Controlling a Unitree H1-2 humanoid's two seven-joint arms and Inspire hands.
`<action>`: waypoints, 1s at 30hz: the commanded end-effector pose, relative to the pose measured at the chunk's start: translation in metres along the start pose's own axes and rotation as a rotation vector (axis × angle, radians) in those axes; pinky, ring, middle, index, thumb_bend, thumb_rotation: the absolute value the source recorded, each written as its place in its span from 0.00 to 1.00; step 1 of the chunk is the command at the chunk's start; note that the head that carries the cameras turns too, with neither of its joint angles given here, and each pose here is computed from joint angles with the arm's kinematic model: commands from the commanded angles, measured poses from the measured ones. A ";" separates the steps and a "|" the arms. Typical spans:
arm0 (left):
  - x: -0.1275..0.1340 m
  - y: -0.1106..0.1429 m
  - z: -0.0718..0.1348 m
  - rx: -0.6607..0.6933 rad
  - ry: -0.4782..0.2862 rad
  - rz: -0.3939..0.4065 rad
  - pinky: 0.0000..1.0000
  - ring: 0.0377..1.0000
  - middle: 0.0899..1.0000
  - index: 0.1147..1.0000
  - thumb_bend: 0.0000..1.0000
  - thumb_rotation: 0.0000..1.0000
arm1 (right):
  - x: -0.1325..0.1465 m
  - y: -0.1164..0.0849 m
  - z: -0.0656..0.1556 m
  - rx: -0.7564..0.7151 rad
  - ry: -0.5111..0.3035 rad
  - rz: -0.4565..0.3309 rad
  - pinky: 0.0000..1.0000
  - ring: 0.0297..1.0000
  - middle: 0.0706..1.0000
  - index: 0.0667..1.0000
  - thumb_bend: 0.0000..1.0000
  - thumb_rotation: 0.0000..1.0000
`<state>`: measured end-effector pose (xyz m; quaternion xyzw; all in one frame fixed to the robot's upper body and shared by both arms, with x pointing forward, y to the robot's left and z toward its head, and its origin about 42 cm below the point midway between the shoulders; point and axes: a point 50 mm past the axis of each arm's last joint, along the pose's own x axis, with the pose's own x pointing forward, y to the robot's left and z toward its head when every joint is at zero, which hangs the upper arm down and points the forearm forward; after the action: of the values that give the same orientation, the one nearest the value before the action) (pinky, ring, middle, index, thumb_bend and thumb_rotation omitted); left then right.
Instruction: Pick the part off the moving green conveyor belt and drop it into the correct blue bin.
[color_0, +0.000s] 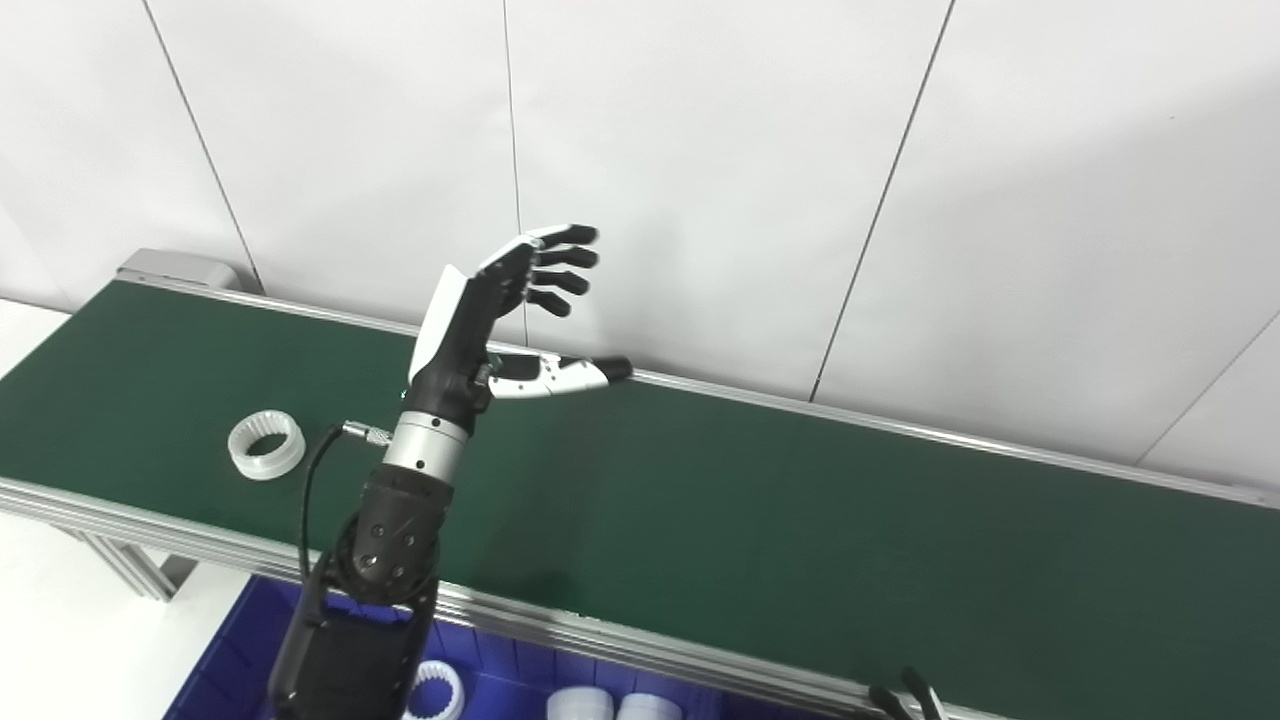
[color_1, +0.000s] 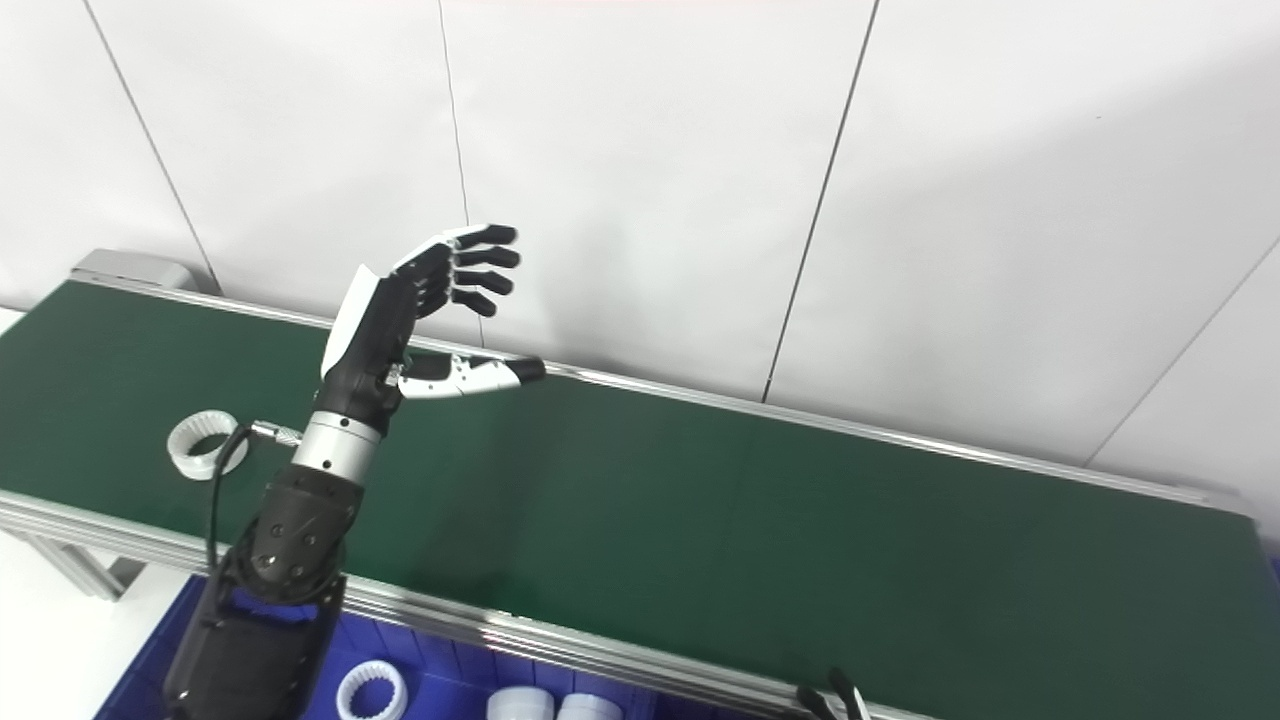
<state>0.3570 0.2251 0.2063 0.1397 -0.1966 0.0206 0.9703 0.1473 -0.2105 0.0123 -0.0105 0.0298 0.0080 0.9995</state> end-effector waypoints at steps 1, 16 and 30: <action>0.020 0.000 0.017 -0.006 -0.094 0.008 0.53 0.61 0.67 0.71 0.80 0.23 | 0.004 0.001 0.007 0.016 -0.067 -0.001 0.76 0.80 0.83 0.94 0.18 0.88; 0.028 -0.013 0.010 0.614 -0.006 -0.624 0.67 0.77 0.78 0.74 0.89 0.11 | 0.005 0.004 0.008 0.037 -0.070 0.003 0.77 0.81 0.84 0.95 0.11 0.93; 0.039 0.007 -0.007 0.882 0.038 -0.725 0.68 0.76 0.79 0.76 0.88 0.09 | 0.008 0.003 0.007 0.040 -0.069 0.010 0.78 0.81 0.84 0.96 0.10 1.00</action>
<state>0.3837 0.2309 0.1922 0.5665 -0.0585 -0.2473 0.7839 0.1497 -0.2092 0.0098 0.0065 0.0321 0.0073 0.9994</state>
